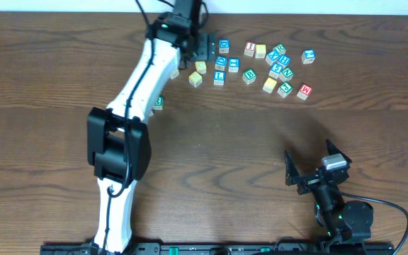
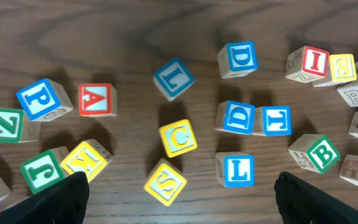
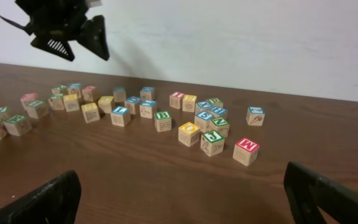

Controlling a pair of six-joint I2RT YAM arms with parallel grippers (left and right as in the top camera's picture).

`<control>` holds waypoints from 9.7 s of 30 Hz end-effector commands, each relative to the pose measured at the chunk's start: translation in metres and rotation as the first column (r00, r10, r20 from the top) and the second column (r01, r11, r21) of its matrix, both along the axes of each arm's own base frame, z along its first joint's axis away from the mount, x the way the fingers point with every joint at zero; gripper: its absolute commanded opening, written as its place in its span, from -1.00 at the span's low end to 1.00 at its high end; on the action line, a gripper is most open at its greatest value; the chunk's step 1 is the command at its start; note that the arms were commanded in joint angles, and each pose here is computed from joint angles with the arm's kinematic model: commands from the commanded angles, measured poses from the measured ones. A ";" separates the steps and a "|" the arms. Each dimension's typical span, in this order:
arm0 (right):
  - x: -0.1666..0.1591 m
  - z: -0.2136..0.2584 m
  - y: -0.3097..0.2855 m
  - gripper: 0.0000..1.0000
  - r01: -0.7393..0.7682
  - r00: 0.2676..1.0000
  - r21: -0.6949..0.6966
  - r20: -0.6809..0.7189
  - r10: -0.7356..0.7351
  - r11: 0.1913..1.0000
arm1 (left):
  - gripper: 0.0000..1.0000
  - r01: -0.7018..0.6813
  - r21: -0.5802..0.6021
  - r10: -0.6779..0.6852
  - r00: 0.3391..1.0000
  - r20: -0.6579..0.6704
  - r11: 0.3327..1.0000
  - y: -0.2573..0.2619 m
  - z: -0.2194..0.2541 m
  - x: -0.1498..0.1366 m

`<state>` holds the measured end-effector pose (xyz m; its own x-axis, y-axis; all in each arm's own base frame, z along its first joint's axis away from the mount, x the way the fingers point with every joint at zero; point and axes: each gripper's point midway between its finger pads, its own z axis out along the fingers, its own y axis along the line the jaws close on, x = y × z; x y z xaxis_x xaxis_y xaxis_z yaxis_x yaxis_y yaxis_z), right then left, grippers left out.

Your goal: Spell out CORL

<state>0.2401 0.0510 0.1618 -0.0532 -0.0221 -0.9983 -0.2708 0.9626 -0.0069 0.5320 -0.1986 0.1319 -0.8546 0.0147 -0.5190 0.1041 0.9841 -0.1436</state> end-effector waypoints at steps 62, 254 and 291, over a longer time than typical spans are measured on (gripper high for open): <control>0.000 0.000 0.000 0.99 -0.002 1.000 0.007 0.000 0.002 1.000 | 0.26 -0.175 0.086 0.181 0.981 -0.065 0.981 0.009 -0.121 0.018; 0.044 0.112 0.013 0.98 -0.095 0.983 -0.098 -0.166 0.078 0.991 | 0.50 0.012 0.033 -0.011 1.000 -0.025 0.999 0.034 0.060 -0.125; 0.169 0.073 0.045 0.98 -0.100 0.691 0.165 -0.698 0.188 0.981 | 0.50 -0.172 -0.018 0.172 0.981 0.093 0.985 0.118 0.126 -0.133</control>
